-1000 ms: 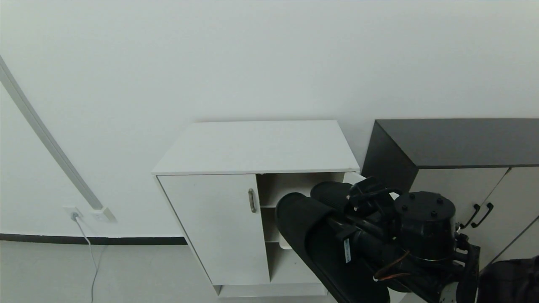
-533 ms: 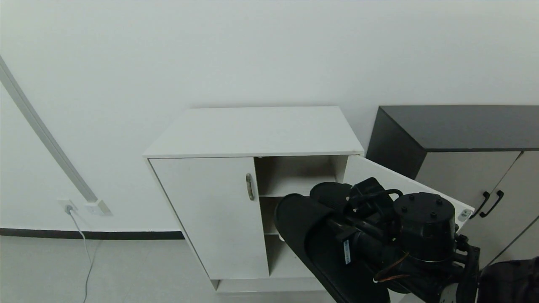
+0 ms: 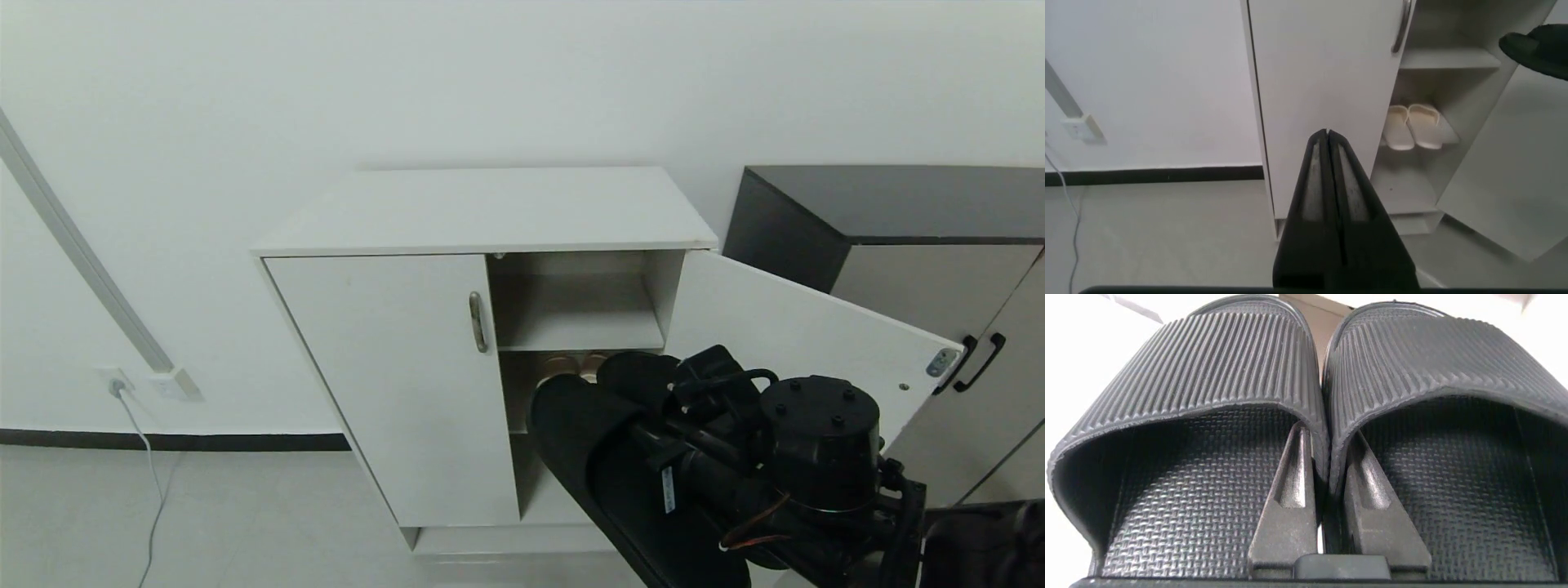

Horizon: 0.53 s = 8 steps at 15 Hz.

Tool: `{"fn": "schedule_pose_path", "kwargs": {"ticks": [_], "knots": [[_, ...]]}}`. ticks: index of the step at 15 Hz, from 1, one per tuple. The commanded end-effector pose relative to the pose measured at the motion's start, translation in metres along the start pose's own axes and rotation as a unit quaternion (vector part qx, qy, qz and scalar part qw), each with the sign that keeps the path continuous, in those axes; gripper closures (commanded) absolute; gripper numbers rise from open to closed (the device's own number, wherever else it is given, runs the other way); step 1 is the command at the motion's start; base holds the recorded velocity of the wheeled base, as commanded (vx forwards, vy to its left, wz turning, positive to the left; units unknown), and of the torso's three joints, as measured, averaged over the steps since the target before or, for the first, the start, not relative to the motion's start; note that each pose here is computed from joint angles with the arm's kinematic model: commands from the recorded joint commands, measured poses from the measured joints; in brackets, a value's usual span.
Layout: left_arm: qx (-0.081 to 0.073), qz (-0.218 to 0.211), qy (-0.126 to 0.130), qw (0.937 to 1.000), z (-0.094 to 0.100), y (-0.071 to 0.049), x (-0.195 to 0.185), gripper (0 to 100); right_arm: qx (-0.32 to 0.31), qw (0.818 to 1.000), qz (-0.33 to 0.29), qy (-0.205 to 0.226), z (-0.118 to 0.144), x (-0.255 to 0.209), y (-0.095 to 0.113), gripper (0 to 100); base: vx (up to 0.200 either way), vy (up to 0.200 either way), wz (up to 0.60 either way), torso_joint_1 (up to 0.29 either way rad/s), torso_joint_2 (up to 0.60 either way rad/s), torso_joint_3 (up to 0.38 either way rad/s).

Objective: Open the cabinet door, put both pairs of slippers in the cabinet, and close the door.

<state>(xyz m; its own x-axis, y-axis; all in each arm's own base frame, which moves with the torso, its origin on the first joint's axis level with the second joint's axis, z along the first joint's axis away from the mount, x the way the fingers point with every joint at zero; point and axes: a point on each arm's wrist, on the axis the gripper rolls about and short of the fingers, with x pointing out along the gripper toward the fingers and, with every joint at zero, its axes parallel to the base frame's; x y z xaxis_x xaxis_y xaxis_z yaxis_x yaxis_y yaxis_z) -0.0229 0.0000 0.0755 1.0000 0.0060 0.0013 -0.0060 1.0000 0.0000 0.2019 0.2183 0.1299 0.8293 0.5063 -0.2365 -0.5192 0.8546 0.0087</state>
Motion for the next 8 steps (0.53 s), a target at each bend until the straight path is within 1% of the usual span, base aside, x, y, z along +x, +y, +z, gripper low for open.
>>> {"fn": "schedule_pose_path", "kwargs": {"ticks": [1, 8], "knots": [[0.000, 0.000, 0.001, 1.0000, 0.0000, 0.0000, 0.0001, 100, -0.001, 1.000, -0.001, 0.003, -0.0024, 0.0018, 0.0005, 100, 0.000, 0.000, 0.00, -0.173, 0.49, 0.325], [0.000, 0.000, 0.000, 1.0000, 0.0002, 0.0000, 0.0001, 100, -0.002, 1.000, -0.004, 0.007, -0.0064, 0.0044, 0.0004, 100, 0.000, 0.000, 0.00, -0.149, 0.48, 0.333]]}}
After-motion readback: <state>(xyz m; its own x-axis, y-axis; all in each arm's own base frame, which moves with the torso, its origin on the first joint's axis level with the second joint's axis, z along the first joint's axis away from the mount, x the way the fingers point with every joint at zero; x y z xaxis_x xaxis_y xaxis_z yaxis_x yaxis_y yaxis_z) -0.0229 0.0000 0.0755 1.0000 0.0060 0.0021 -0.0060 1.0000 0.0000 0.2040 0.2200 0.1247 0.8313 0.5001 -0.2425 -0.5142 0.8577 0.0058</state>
